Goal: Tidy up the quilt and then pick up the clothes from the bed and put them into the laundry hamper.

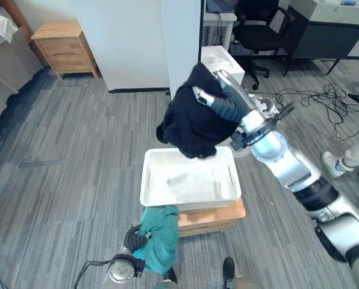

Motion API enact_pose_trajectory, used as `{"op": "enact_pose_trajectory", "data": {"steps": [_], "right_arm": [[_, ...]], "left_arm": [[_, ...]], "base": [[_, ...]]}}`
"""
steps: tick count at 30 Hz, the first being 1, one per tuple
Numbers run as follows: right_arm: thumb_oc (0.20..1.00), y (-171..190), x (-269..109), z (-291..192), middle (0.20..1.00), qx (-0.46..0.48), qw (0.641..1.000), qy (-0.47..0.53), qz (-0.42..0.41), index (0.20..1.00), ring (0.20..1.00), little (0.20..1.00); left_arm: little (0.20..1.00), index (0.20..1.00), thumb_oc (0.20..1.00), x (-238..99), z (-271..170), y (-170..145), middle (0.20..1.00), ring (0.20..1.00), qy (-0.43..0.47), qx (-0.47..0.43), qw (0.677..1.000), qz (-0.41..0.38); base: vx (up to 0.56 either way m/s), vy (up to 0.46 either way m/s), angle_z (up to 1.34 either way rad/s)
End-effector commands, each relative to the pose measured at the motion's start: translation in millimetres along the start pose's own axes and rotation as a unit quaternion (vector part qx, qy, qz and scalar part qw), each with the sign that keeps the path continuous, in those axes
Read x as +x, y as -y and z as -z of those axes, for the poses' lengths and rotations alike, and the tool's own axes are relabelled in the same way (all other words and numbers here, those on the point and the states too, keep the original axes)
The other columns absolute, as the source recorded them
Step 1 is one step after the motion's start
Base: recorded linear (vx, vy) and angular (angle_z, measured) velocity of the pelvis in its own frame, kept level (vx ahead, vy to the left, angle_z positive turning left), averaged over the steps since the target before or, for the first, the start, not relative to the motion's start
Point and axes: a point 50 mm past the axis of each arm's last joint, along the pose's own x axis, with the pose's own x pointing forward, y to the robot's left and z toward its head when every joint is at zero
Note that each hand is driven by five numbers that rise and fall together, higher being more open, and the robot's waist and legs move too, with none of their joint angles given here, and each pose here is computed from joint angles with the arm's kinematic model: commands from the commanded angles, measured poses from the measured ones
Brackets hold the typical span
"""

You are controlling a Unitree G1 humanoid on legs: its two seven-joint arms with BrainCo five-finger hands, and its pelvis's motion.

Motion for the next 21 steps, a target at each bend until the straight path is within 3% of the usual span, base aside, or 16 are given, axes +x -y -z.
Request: {"op": "enact_pose_trajectory", "data": {"steps": [1,7,15,16,17,21], "right_arm": [[0.2,24.3,23.8,-10.8,0.2,-0.049,0.997,0.036,0.051,0.2,0.2,0.2],[0.2,8.9,25.6,7.2,0.2,-0.056,0.998,-0.005,0.032,0.2,0.2,0.2],[0.2,-21.0,20.0,65.7,0.2,-0.098,0.984,-0.146,-0.012,0.2,0.2,0.2],[0.517,-22.4,16.9,71.0,0.517,-0.107,0.981,-0.159,-0.017,0.517,0.517,0.517],[1.0,-22.9,12.8,76.1,1.0,-0.121,0.978,-0.168,-0.024,1.0,1.0,1.0],[1.0,-23.6,-3.6,76.2,1.0,-0.156,0.975,-0.156,-0.032,1.0,1.0,1.0]], "left_arm": [[0.2,0.2,0.2,9.9,-25.1,-16.6,0.2,0.2,0.059,-0.008,0.998,-0.017],[0.2,0.2,0.2,18.4,-37.2,-25.2,0.2,0.2,0.079,-0.009,0.996,-0.032],[0.2,0.2,0.2,31.0,-75.8,-29.2,0.2,0.2,0.154,-0.032,0.987,-0.04],[0.2,0.2,0.2,30.9,-81.2,-29.7,0.2,0.2,0.166,-0.038,0.985,-0.039],[0.2,0.2,0.2,28.4,-87.9,-30.3,0.2,0.2,0.184,-0.045,0.981,-0.035],[0.2,0.2,0.2,16.7,-105.2,-34.6,0.2,0.2,0.236,-0.089,0.967,-0.013]], "base": [[-0.03,-0.077,0.02],[-0.07,-0.035,0.01],[-0.08,0.006,0.07],[0.02,0.012,0.09],[0.01,0.016,0.04],[0.02,0.011,0.01]]}}
